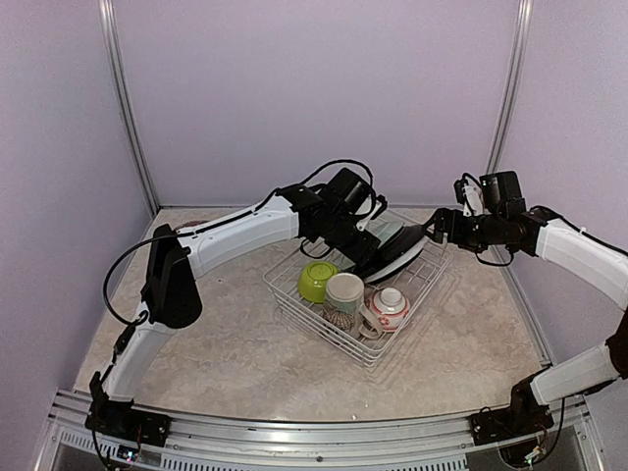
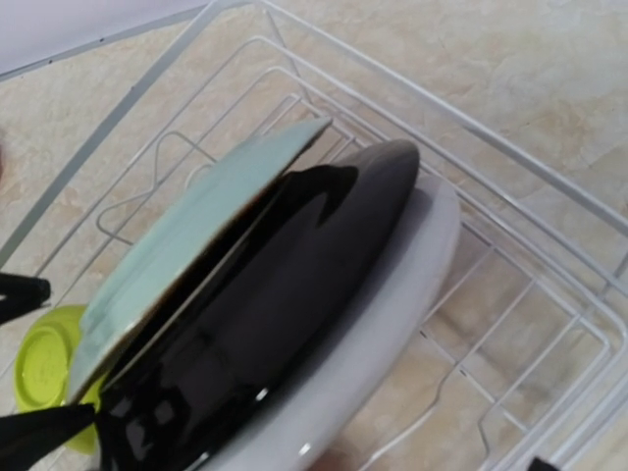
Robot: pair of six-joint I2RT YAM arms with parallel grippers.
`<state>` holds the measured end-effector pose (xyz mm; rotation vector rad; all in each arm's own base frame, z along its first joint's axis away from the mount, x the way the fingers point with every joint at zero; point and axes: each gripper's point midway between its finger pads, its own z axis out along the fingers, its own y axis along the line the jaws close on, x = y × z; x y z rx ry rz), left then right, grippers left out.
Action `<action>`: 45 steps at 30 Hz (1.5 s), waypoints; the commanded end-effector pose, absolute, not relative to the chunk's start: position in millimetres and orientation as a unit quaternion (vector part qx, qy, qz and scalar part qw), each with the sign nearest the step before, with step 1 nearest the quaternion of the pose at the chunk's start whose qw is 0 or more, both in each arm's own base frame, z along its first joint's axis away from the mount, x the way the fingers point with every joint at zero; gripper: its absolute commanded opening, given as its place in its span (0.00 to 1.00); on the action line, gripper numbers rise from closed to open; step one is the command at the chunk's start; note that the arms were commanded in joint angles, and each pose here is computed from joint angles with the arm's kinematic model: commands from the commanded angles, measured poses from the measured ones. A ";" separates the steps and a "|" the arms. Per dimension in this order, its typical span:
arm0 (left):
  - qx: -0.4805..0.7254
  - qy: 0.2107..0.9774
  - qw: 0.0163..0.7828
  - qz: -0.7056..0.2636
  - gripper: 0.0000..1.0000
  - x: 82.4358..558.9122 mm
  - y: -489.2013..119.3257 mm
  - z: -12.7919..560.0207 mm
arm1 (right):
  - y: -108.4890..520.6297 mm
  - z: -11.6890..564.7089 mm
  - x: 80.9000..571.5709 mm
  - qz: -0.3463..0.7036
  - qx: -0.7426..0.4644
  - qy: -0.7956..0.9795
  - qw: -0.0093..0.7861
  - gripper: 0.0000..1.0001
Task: Unload the mixed dishes from the dish rack
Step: Grab the plate from the dish rack.
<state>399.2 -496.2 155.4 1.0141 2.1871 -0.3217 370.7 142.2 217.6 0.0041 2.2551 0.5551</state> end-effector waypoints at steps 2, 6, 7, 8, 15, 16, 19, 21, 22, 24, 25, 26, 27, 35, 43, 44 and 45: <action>0.354 0.849 0.388 -0.060 0.62 436.9 -477.8 150.4 | 140.9 211.8 363.6 0.215 0.001 0.895 0.390 0.90; 0.331 0.853 0.401 -0.044 0.55 448.2 -467.6 154.7 | 140.8 211.6 363.1 0.215 0.002 0.895 0.390 0.90; 0.328 0.853 0.403 -0.045 0.55 449.4 -467.2 155.8 | 140.9 211.8 363.1 0.216 0.003 0.895 0.391 0.90; 0.327 0.853 0.404 -0.045 0.54 450.1 -467.4 156.3 | 141.0 211.0 363.3 0.216 0.003 0.895 0.390 0.90; 0.320 0.849 0.420 -0.027 0.45 453.7 -470.0 155.8 | 141.0 209.2 364.1 0.216 0.005 0.896 0.388 0.90; 0.317 0.848 0.423 -0.017 0.44 456.4 -468.2 154.3 | 141.2 209.1 363.9 0.216 0.005 0.896 0.388 0.90; 0.308 0.846 0.434 0.019 0.41 464.6 -460.6 150.0 | 140.6 208.0 363.6 0.214 0.005 0.897 0.387 0.90; 0.309 0.847 0.431 0.021 0.42 464.7 -460.6 145.3 | 140.3 208.4 363.7 0.214 0.006 0.897 0.387 0.90; 0.310 0.847 0.431 0.019 0.42 464.4 -461.5 144.6 | 140.3 208.0 363.8 0.214 0.006 0.897 0.387 0.90; 0.321 0.844 0.430 0.017 0.42 464.1 -464.2 142.8 | 140.7 207.1 364.6 0.214 0.006 0.897 0.386 0.90; 0.320 0.844 0.430 0.014 0.42 464.3 -465.0 143.1 | 140.9 206.9 364.8 0.214 0.006 0.897 0.386 0.90; 0.321 0.845 0.429 0.010 0.41 463.2 -467.2 141.9 | 141.0 206.1 364.7 0.214 0.006 0.898 0.385 0.90; 0.318 0.845 0.430 0.007 0.41 463.8 -467.8 142.7 | 141.2 205.9 364.5 0.215 0.006 0.898 0.384 0.90; 0.312 0.842 0.441 -0.008 0.18 460.0 -474.0 156.2 | 140.1 206.4 363.1 0.213 0.006 0.898 0.385 0.91; 0.299 0.839 0.455 -0.005 0.00 456.6 -474.2 171.2 | 140.8 204.9 362.5 0.215 0.005 0.898 0.385 0.90; 0.294 0.837 0.461 0.000 0.00 457.3 -473.3 175.9 | 140.9 205.3 362.7 0.215 0.005 0.897 0.385 0.91; 0.291 0.835 0.468 0.003 0.00 457.6 -472.9 180.8 | 140.6 204.7 362.6 0.215 0.006 0.897 0.385 0.91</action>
